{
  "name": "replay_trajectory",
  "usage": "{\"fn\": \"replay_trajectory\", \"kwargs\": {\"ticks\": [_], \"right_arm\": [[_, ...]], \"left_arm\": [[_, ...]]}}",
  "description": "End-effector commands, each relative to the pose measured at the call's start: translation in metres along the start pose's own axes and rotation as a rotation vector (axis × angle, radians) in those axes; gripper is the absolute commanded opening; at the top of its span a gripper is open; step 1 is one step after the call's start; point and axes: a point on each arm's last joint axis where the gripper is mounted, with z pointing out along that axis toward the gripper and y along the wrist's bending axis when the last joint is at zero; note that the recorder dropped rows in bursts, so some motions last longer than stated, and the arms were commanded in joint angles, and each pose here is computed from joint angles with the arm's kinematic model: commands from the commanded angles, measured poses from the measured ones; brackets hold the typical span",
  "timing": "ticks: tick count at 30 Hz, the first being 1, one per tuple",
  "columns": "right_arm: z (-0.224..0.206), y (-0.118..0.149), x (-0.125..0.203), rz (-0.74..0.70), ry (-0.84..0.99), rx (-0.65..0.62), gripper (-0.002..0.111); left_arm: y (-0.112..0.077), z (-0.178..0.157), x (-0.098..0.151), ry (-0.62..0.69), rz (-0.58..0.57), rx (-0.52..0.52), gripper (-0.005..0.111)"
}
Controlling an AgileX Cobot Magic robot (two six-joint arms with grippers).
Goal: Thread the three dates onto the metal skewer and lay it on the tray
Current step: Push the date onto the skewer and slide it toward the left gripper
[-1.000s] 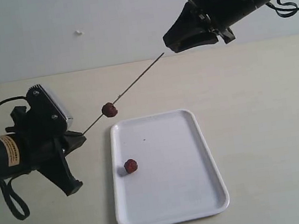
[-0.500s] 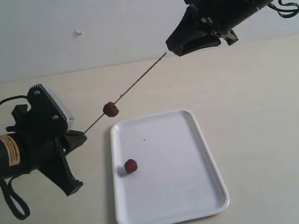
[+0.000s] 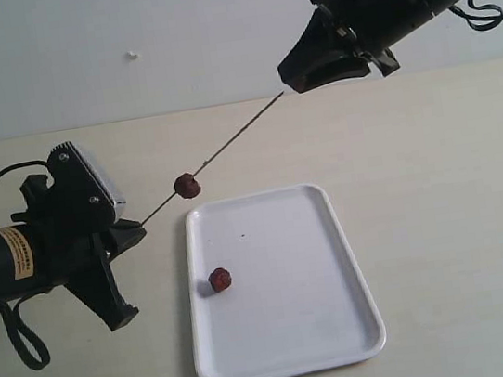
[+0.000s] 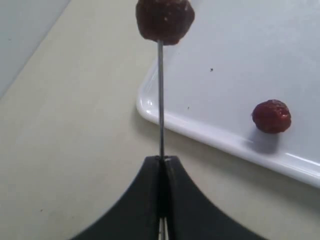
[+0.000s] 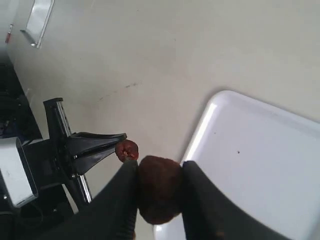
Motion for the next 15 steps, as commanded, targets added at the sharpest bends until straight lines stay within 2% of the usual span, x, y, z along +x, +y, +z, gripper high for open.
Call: {"fn": "replay_trajectory", "kwargs": {"ticks": [1,15], "right_arm": [[-0.0037,0.0049,-0.0027,-0.003,-0.025,-0.018,0.027],[0.0002,0.0012,0.0023,0.019,-0.019,-0.035,0.027]], "left_arm": [[0.0004,-0.0005,-0.0001,-0.011,-0.016,-0.008,0.0],[0.002,-0.0004,-0.0001,-0.011,-0.035,-0.018,0.0]]}}
